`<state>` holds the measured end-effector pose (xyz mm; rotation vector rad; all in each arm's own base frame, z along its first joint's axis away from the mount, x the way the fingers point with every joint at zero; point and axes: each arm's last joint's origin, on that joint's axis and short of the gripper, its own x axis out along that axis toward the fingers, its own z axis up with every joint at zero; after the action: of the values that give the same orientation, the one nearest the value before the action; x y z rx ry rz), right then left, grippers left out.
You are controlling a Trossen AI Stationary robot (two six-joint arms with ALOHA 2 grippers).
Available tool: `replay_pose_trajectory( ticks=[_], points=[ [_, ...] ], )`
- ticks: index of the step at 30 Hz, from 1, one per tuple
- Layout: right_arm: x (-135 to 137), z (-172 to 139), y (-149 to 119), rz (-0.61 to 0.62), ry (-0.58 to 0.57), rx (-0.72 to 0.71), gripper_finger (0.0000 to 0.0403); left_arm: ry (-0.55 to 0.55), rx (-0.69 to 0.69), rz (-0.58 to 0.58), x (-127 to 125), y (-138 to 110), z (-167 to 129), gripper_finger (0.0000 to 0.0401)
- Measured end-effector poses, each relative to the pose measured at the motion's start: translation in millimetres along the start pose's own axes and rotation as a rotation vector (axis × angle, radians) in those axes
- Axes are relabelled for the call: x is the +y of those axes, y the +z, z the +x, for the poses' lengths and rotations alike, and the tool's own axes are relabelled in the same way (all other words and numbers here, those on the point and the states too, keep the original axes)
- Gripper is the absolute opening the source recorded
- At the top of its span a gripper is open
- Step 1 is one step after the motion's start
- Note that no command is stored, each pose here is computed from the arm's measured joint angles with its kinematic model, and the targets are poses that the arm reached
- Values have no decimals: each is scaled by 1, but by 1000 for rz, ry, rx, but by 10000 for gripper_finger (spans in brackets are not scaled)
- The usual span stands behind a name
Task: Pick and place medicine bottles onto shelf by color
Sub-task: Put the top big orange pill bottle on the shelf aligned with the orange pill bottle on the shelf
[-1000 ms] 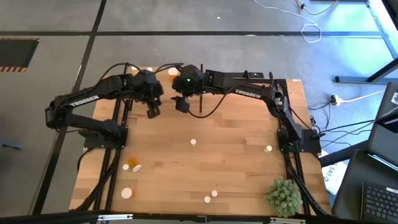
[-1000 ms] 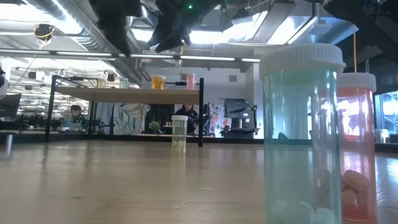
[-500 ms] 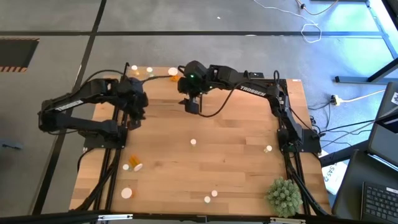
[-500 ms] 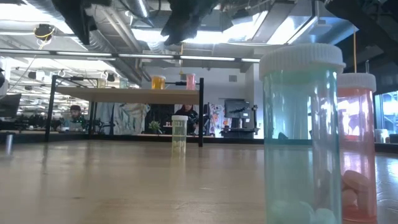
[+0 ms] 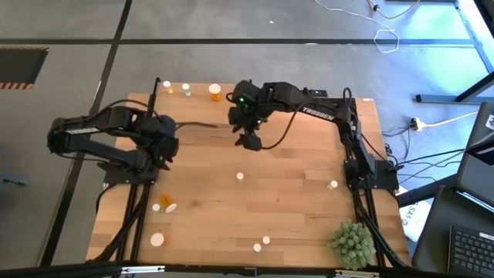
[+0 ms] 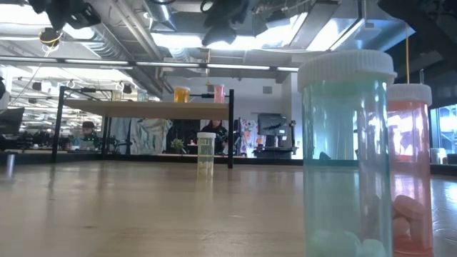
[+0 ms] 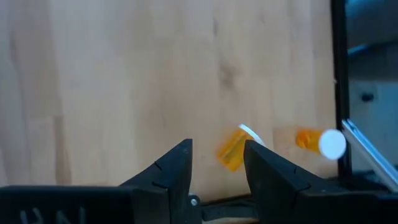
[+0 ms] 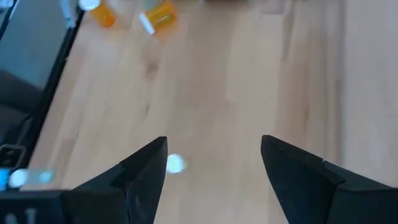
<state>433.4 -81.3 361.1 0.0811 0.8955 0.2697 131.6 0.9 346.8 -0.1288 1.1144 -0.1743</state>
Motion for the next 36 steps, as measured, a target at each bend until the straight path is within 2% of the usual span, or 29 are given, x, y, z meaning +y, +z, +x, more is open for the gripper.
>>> replay_pose_trajectory(
  ticks=[12, 23, 29, 31, 36],
  points=[
    [57, -5, -2, 62, 71, 97, 261, -84, 85, 158, -28, -7, 4, 139],
    [96, -26, -4, 47, 6, 107, 261, -69, 96, 199, -44, -11, 6, 139],
    [100, -41, -28, 96, -57, 129, 261, -44, 95, 169, -50, -13, 7, 139],
    [102, -46, -42, 119, -71, 82, 261, -40, 92, 163, -53, -13, 7, 139],
    [106, -53, -75, 164, -62, -173, 261, -34, 54, 166, -57, -11, 7, 139]
  ],
)
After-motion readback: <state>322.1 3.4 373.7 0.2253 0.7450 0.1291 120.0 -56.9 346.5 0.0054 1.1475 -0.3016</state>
